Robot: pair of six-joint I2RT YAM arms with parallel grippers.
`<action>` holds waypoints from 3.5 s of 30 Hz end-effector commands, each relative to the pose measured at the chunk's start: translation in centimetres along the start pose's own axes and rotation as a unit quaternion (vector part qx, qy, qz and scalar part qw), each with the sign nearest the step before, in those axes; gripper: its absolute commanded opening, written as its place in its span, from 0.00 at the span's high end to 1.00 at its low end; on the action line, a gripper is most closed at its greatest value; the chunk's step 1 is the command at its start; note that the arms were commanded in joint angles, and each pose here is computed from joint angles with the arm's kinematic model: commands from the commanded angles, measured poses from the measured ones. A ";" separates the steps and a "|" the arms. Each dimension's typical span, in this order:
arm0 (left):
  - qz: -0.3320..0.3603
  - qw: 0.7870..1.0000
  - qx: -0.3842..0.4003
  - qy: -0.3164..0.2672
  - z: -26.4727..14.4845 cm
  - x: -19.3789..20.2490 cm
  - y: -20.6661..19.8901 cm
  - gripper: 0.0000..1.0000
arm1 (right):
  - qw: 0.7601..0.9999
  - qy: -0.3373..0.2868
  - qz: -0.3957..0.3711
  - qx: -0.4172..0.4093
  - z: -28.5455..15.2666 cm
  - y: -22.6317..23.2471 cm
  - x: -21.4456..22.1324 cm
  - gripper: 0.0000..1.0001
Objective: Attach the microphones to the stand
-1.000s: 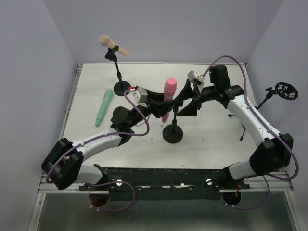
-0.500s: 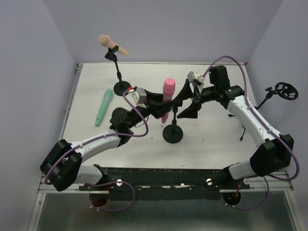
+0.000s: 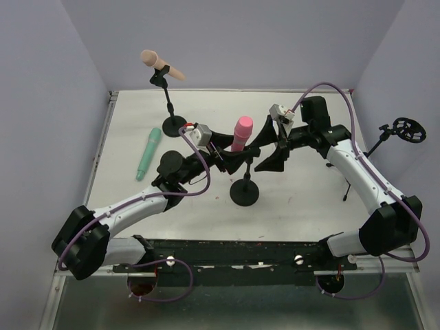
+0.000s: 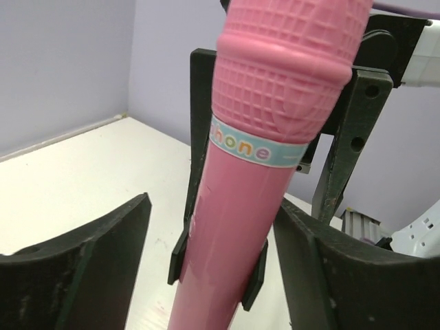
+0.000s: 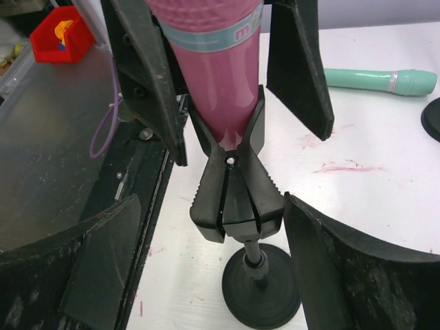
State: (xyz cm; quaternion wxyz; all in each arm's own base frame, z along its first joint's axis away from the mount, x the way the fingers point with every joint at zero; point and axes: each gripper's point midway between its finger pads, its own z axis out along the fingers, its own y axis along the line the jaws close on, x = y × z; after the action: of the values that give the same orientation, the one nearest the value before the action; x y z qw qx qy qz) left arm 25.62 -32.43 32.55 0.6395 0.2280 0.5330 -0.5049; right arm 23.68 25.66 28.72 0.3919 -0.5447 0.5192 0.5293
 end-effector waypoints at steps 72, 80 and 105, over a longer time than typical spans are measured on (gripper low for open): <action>0.027 0.983 0.165 0.069 1.3 -3.8 -3.2 1.00 | 1.000 -0.002 0.003 -0.017 0.1 -0.3 -0.6 0.92; 0.025 0.984 0.167 0.059 1.1 -3.3 -3.6 1.00 | 1.000 0.000 0.004 -0.012 0.0 -0.2 -0.5 0.42; 0.045 0.988 0.147 0.010 0.6 -3.4 -3.0 1.00 | 1.000 0.012 -0.002 -0.013 -0.3 0.9 -0.7 0.86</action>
State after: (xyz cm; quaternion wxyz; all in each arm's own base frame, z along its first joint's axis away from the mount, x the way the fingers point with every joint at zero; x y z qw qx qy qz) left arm 23.78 -33.09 34.44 0.5781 0.3620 0.4851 -0.5472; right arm 24.17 25.32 28.01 0.3814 -0.5592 0.5268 0.5142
